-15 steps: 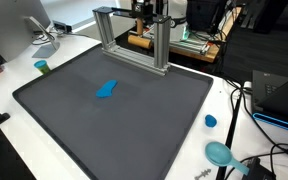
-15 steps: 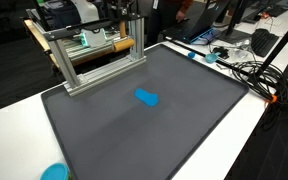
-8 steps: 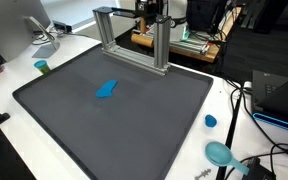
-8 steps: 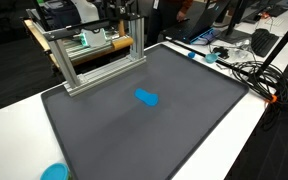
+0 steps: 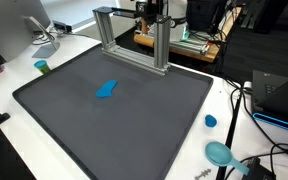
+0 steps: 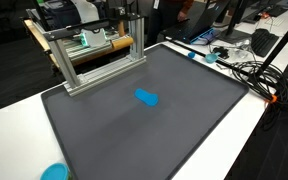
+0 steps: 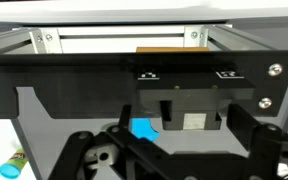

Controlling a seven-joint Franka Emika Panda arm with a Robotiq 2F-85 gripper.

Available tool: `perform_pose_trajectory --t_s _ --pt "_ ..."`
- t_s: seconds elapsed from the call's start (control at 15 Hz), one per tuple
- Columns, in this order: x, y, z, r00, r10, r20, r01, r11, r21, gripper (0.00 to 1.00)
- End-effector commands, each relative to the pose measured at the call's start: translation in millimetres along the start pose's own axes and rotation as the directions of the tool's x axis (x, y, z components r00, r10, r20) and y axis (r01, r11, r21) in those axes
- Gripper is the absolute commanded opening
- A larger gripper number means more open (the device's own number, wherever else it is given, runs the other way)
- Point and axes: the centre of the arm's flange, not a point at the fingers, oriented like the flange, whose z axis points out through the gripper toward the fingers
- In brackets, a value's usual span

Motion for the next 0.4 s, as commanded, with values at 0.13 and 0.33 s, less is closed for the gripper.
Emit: perform_pose_trajectory --t_s 0.13,0.33 --pt "-24 50 -56 0.974 0.156 -0.166 -0.146 0.987 0.070 1.00" --pt "-17 55 -55 0.974 0.152 -0.168 -0.145 0.988 0.054 1.00"
